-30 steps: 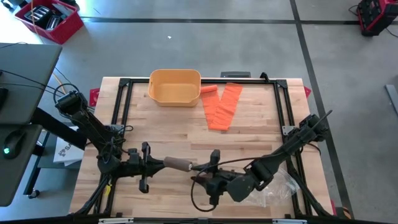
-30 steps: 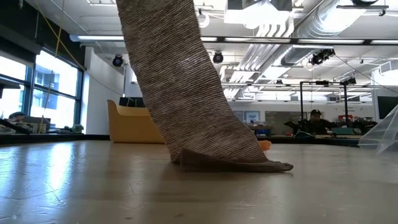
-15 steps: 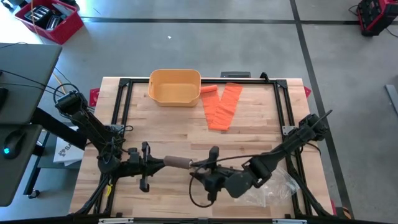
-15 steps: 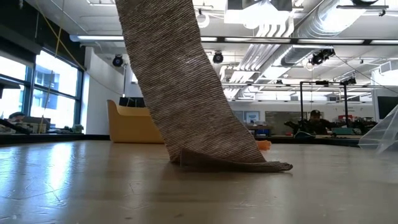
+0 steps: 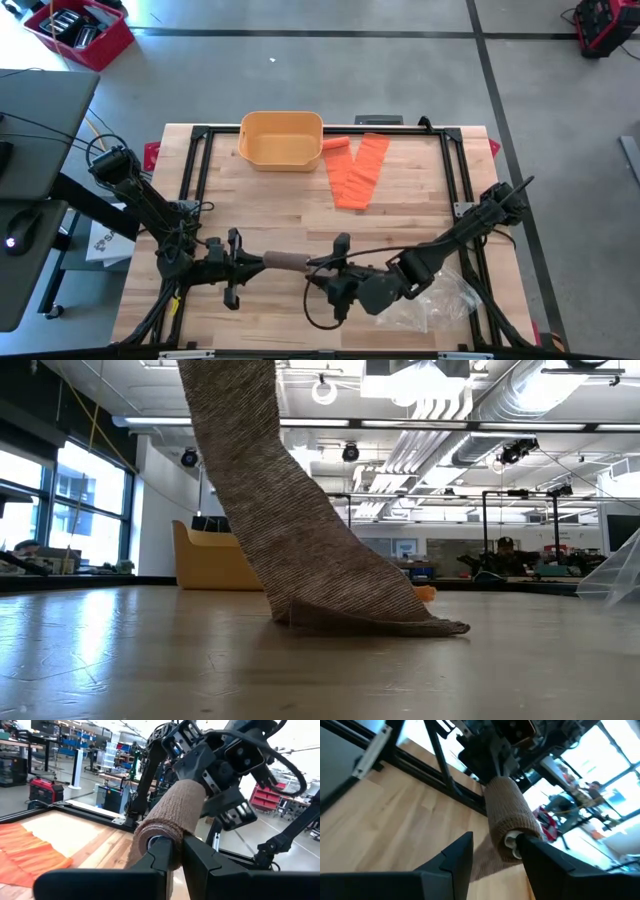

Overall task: Roll bandage
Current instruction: Roll the brown bandage

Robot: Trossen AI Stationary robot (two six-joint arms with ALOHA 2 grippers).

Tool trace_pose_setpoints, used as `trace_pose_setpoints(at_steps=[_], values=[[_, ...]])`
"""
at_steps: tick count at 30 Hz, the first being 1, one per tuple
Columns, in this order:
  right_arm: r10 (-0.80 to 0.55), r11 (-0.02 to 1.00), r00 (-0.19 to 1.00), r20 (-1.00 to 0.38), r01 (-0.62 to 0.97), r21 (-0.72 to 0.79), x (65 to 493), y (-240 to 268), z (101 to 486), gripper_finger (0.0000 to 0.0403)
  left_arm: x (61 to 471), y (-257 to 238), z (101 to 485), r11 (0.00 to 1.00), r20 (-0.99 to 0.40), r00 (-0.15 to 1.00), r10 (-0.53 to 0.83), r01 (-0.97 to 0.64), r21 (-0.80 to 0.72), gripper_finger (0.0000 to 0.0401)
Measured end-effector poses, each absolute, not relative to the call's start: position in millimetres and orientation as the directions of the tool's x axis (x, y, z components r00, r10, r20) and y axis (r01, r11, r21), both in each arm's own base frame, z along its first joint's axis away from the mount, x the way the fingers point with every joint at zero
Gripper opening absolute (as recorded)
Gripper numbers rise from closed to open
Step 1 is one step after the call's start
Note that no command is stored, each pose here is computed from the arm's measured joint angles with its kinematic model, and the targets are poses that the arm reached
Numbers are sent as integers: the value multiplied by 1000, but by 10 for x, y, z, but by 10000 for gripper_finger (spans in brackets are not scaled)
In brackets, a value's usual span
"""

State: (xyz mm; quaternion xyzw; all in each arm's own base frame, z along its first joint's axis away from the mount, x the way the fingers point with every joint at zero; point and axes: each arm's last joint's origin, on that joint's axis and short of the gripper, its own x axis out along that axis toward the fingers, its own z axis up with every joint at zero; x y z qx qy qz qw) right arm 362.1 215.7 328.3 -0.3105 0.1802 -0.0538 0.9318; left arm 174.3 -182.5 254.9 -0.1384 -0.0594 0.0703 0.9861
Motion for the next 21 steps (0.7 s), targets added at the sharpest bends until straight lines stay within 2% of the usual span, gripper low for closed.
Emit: trace_pose_setpoints(at_steps=[5,21], values=[[-253,784,926,-280,26,-620,3552,2249,3287,155,1741,-1824,2562,949,105,983,153,-116,-293,27],[-250,784,926,-283,22,-621,3582,2207,3288,155,1740,-1821,2573,948,112,981,157,-118,-296,24]])
